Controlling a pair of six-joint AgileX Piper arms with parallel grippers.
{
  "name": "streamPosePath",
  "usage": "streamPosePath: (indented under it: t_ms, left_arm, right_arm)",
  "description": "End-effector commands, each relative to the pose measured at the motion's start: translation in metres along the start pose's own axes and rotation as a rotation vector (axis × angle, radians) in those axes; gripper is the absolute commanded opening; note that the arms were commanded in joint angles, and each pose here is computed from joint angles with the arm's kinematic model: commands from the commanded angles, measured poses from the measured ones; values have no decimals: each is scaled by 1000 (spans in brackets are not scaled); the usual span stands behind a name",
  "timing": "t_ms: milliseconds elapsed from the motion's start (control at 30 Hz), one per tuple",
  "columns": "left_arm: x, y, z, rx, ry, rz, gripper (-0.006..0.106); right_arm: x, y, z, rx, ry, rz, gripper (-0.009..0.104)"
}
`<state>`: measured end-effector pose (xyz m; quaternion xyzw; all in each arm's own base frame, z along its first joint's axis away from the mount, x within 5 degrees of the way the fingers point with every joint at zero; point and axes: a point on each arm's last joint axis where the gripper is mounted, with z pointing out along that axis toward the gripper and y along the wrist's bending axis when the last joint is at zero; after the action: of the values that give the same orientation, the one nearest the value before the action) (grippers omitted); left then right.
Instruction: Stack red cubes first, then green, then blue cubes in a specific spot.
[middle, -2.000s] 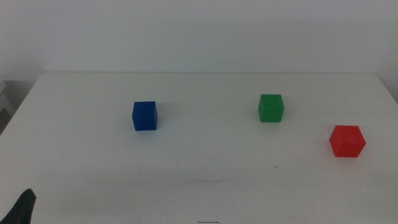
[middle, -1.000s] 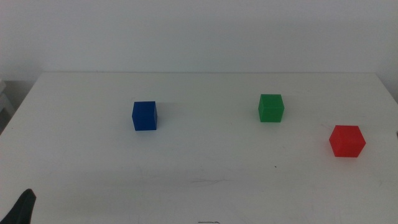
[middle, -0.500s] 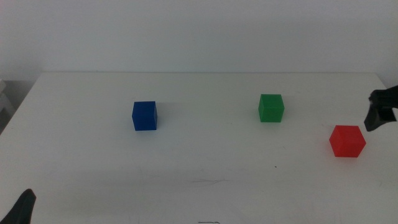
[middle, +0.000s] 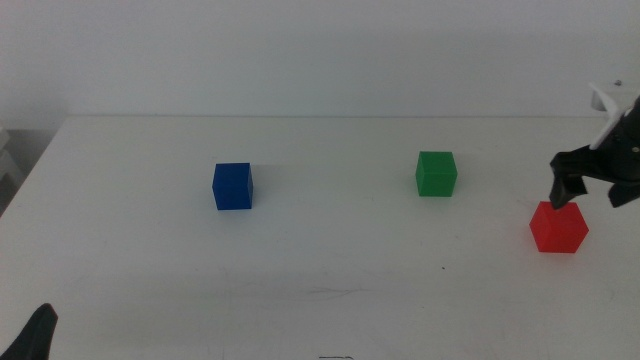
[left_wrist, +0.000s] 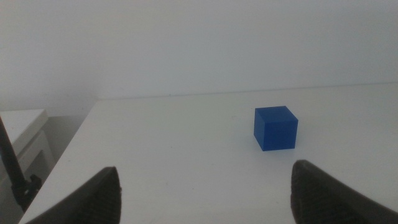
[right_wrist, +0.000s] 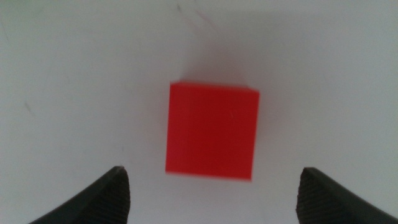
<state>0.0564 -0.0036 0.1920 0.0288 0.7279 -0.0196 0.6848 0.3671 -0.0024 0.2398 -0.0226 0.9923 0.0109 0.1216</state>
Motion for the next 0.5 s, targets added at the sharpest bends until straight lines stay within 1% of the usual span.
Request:
streamPosePath:
  t_ms: [0, 267, 467]
  left_arm:
    - [-10, -1, -2, 7, -111, -15, 94]
    - [-10, -1, -2, 7, -111, -15, 94]
    - [-10, -1, -2, 7, -111, -15, 94]
  right_arm:
    - [-12, 3, -18, 15, -121, -16, 85]
    - [-16, 5, 14, 21, -62, -33, 85]
    - [-20, 4, 31, 27, -63, 5, 83]
